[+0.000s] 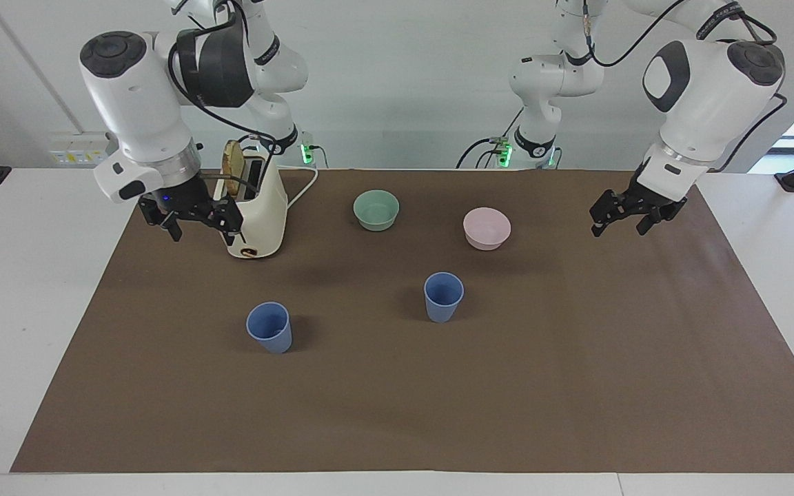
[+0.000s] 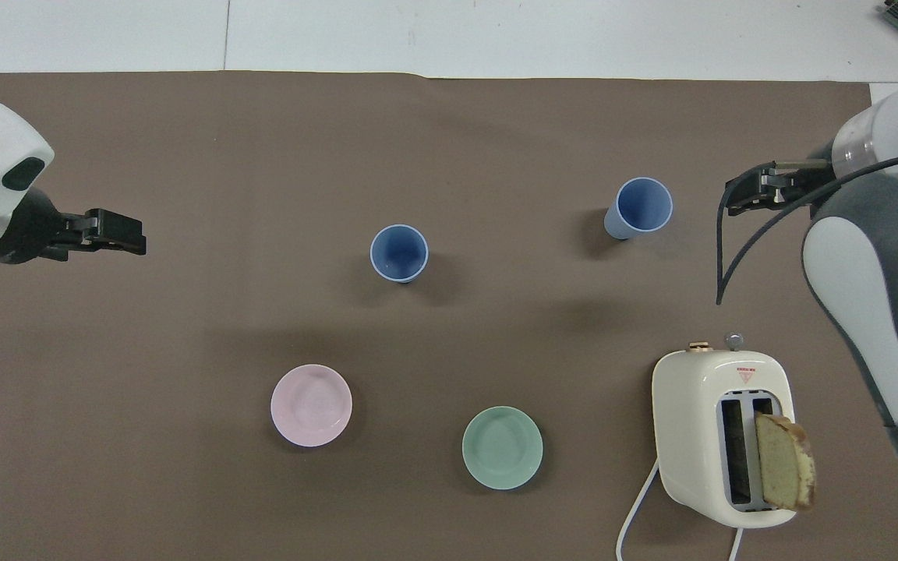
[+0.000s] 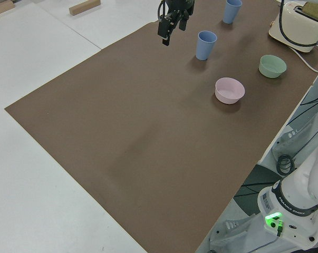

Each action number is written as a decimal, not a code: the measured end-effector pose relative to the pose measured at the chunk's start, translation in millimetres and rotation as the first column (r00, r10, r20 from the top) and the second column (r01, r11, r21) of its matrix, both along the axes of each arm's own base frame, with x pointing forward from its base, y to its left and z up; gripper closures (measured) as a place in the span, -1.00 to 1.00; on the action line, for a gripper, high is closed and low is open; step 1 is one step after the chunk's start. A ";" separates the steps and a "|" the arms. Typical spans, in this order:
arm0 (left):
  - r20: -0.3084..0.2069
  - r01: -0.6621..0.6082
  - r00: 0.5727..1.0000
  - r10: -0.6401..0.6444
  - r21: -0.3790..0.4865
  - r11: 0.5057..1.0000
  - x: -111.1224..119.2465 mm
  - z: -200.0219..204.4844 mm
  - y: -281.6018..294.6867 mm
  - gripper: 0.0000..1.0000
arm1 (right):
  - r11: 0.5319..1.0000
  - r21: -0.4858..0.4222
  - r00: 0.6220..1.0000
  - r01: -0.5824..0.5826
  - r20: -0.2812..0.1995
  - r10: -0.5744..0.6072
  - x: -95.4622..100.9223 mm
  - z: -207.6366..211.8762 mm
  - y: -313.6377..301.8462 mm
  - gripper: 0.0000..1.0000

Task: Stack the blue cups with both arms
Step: 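Reach the right gripper to the other blue cup and grasp it, then carry the blue cup with the right gripper over the placed cup, then lower the blue cup into the placed cup and open the right gripper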

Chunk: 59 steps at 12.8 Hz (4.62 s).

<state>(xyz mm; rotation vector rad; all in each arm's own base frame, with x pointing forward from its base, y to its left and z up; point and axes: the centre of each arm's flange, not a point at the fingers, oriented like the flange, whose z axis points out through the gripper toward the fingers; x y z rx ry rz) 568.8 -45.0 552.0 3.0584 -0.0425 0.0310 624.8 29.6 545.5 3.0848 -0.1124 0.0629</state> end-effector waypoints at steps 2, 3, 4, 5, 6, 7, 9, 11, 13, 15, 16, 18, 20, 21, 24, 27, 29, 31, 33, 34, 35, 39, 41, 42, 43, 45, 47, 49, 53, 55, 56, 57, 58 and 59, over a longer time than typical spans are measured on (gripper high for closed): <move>-0.012 0.048 0.999 -0.048 0.032 0.998 -4.7 12.1 13.8 -1.00 | 1.000 0.004 1.000 -0.010 0.012 0.010 16.9 -27.2 2.6 -1.00; -0.020 0.065 0.998 -0.064 0.061 0.996 -7.7 26.1 15.7 -1.00 | 1.000 0.006 1.000 -0.018 0.013 0.018 24.5 -42.3 5.9 -1.00; -0.025 0.073 0.997 -0.071 0.075 0.995 -11.4 42.9 15.4 -1.00 | 1.000 0.008 1.000 -0.029 0.007 0.029 30.1 -56.6 11.7 -1.00; -0.027 0.075 0.997 -0.073 0.081 0.994 -15.4 58.2 15.4 -1.00 | 0.999 0.010 0.999 -0.040 0.005 0.040 35.0 -70.1 18.7 -1.00; -0.031 0.076 0.997 -0.074 0.083 0.994 -20.0 71.9 15.8 -1.00 | 0.999 0.012 0.999 -0.050 0.006 0.050 40.5 -84.9 24.5 -1.00; -0.037 0.077 0.997 -0.074 0.083 0.994 -24.4 84.3 15.9 -1.00 | 0.998 0.014 0.998 -0.055 0.010 0.055 46.1 -99.6 27.7 -1.00; -0.057 0.078 0.996 -0.074 0.083 0.993 -31.6 99.3 16.3 -1.00 | 0.998 0.017 0.998 -0.056 0.012 0.056 54.3 -123.4 28.2 -1.00; -0.052 0.077 0.996 -0.073 0.083 0.994 -34.4 105.4 16.8 -1.00 | 0.998 0.019 0.998 -0.058 0.011 0.058 59.3 -141.6 29.1 -1.00; -0.057 0.076 0.996 -0.072 0.084 0.994 -42.0 112.1 17.4 -1.00 | 0.998 0.020 0.998 -0.060 -0.006 0.060 60.3 -158.0 30.2 -0.96; -0.064 0.077 0.995 -0.072 0.081 0.994 -46.2 114.8 17.0 -1.00 | 0.998 0.020 0.998 -0.060 -0.025 0.061 57.5 -168.4 30.3 -0.82; -0.063 0.078 0.995 -0.073 0.077 0.994 -46.6 115.4 16.5 -1.00 | 0.998 0.020 0.998 -0.060 -0.032 0.061 56.0 -171.9 30.3 -0.53; -0.063 0.076 0.995 -0.072 0.061 0.995 -47.6 116.2 14.5 -1.00 | 0.998 0.020 0.997 -0.061 -0.037 0.062 54.6 -175.5 30.6 -0.03; -0.060 0.068 0.996 -0.066 0.041 0.997 -49.0 118.1 11.3 -1.00 | 0.998 0.020 0.997 -0.061 -0.036 0.062 54.5 -175.8 30.7 0.46; -0.059 0.068 0.996 -0.065 0.041 0.997 -50.3 119.3 10.7 -1.00 | 0.998 0.022 0.998 -0.058 -0.033 0.059 54.9 -175.3 30.9 0.70; -0.054 0.064 0.997 -0.062 0.041 0.997 -53.1 122.9 10.7 -1.00 | 0.999 0.033 0.999 -0.040 0.002 0.040 56.3 -159.6 34.0 0.88; -0.058 0.064 0.996 -0.062 0.041 0.997 -54.1 122.8 10.8 -1.00 | 0.999 0.048 0.998 -0.006 0.055 0.003 55.0 -126.3 46.8 0.89; -0.061 0.064 0.996 -0.062 0.041 0.997 -54.4 122.6 10.9 -1.00 | 0.998 0.059 0.997 0.012 0.078 -0.017 42.9 -89.0 72.8 0.89; -0.062 0.063 0.996 -0.060 0.041 0.997 -54.4 122.4 11.7 -1.00 | 0.997 0.070 0.995 0.028 0.092 -0.034 25.7 -55.7 116.8 0.89; -0.065 0.062 0.996 -0.059 0.041 0.997 -54.4 120.8 12.0 -1.00 | 0.996 0.079 0.995 0.033 0.095 -0.041 8.0 -35.7 166.8 0.89; -0.068 0.062 0.996 -0.059 0.041 0.997 -54.3 119.7 12.0 -1.00 | 0.996 0.084 0.995 0.031 0.093 -0.039 -1.1 -31.0 192.7 0.89; -0.068 0.062 0.996 -0.059 0.041 0.997 -54.3 119.3 12.0 -1.00 | 0.995 0.091 0.994 0.042 0.092 -0.050 -9.8 -28.9 216.0 0.89; -0.068 0.060 0.996 -0.057 0.041 0.997 -54.3 119.3 12.3 -1.00 | 0.985 0.153 0.991 0.084 0.087 -0.098 -33.6 -14.8 273.6 0.89; -0.069 0.058 0.996 -0.055 0.041 0.997 -54.3 119.3 12.5 -1.00 | 0.983 0.168 0.993 0.076 0.080 -0.090 -39.9 -7.7 285.7 0.89; -0.069 0.058 0.996 -0.055 0.041 0.997 -54.3 119.3 12.5 -1.00 | 0.982 0.171 0.993 0.077 0.076 -0.091 -42.5 -8.7 292.3 0.89; -0.069 0.057 0.996 -0.054 0.041 0.998 -54.3 119.3 12.5 -1.00 | 0.981 0.172 0.993 0.091 0.064 -0.104 -46.6 -15.1 305.9 0.89; -0.069 0.057 0.996 -0.054 0.041 0.998 -54.3 119.3 12.5 -1.00 | 0.978 0.175 0.992 0.110 0.042 -0.119 -53.6 -32.0 340.2 0.89; -0.069 0.056 0.996 -0.054 0.041 0.998 -54.3 119.3 12.5 -1.00 | 0.977 0.181 0.991 0.116 0.038 -0.125 -49.6 -38.0 351.8 0.89; -0.069 0.056 0.996 -0.053 0.041 0.998 -54.3 119.3 12.5 -1.00 | 0.976 0.181 0.991 0.123 0.034 -0.131 -41.7 -45.0 351.6 0.89; -0.069 0.056 0.996 -0.053 0.041 0.998 -54.3 119.3 12.5 -1.00 | 0.975 0.181 0.991 0.128 0.023 -0.134 -28.7 -62.3 357.3 0.89; -0.069 0.056 0.996 -0.053 0.041 0.998 -54.3 119.3 12.5 -1.00 | 0.975 0.185 0.991 0.127 0.023 -0.133 -25.8 -69.4 360.0 0.89; -0.069 0.055 0.996 -0.053 0.041 0.998 -54.3 119.3 12.5 -1.00 | 0.975 0.185 0.991 0.124 0.021 -0.130 -26.1 -73.4 362.8 0.89; -0.069 0.055 0.996 -0.053 0.041 0.998 -54.3 119.3 12.5 -1.00 | 0.976 0.184 0.992 0.119 0.019 -0.124 -27.4 -77.3 366.9 0.89; -0.069 0.055 0.996 -0.052 0.041 0.998 -54.3 119.3 12.5 -1.00 | 0.976 0.183 0.993 0.114 0.016 -0.119 -28.6 -81.2 370.7 0.89; -0.069 0.055 0.996 -0.052 0.041 0.998 -54.3 119.3 12.5 -1.00 | 0.977 0.184 0.993 0.112 0.016 -0.116 -28.5 -85.2 373.2 0.89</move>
